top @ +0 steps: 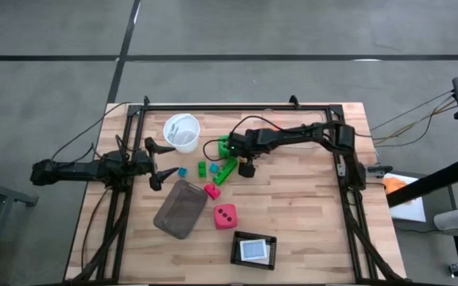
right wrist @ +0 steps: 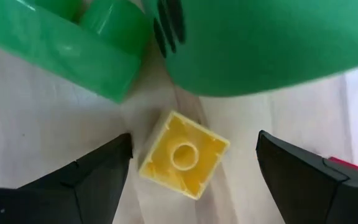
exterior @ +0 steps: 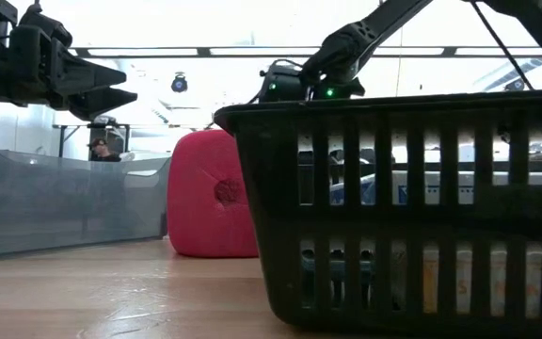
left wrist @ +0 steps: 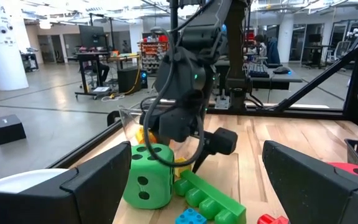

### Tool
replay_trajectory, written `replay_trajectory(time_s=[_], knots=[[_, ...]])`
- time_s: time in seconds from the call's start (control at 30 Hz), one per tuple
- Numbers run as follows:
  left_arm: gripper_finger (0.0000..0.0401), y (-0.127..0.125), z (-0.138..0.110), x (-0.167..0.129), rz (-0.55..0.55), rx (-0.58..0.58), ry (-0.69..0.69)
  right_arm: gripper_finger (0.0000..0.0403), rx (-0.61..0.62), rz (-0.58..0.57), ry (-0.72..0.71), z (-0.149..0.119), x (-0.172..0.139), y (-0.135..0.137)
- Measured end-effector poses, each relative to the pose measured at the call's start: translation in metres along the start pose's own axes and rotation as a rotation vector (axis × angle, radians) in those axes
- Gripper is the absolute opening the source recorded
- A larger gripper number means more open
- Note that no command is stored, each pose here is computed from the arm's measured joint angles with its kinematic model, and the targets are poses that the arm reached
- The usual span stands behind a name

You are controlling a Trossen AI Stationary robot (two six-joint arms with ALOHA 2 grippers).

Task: Pick & Place Toys
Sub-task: Put the yellow game piece into the transparent bin

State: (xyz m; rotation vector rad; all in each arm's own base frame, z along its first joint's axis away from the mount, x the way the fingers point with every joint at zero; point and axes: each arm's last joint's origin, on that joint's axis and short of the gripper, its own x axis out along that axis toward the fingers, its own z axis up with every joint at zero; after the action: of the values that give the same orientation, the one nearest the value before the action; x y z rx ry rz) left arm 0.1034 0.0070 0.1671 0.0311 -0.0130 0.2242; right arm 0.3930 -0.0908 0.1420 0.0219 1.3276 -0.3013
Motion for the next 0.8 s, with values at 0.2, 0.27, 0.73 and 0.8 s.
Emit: replay_trajectory(time_s=[0.2, 0.27, 0.73, 0.8], knots=[[0.0362, 0.0, -0.0003, 0.0, 0.0, 0.001, 0.003, 0.0341, -0.003, 0.0, 0.015, 0.0021, 0.0018, 0.0002], [0.0362, 0.0, -0.0003, 0.0, 0.0, 0.001, 0.003, 0.0341, -0.004, 0.0, 0.015, 0.0022, 0.0016, 0.0003], [0.0362, 0.0, -0.0003, 0.0, 0.0, 0.0, 0.003, 0.0164, 0.003, 0.029, 0.021, 0.0014, 0.0013, 0.003], [0.0362, 0.0, -0.0003, 0.0, 0.0, 0.0, 0.003, 0.0136, 0.005, 0.028, 0.021, 0.0014, 0.001, 0.0036]])
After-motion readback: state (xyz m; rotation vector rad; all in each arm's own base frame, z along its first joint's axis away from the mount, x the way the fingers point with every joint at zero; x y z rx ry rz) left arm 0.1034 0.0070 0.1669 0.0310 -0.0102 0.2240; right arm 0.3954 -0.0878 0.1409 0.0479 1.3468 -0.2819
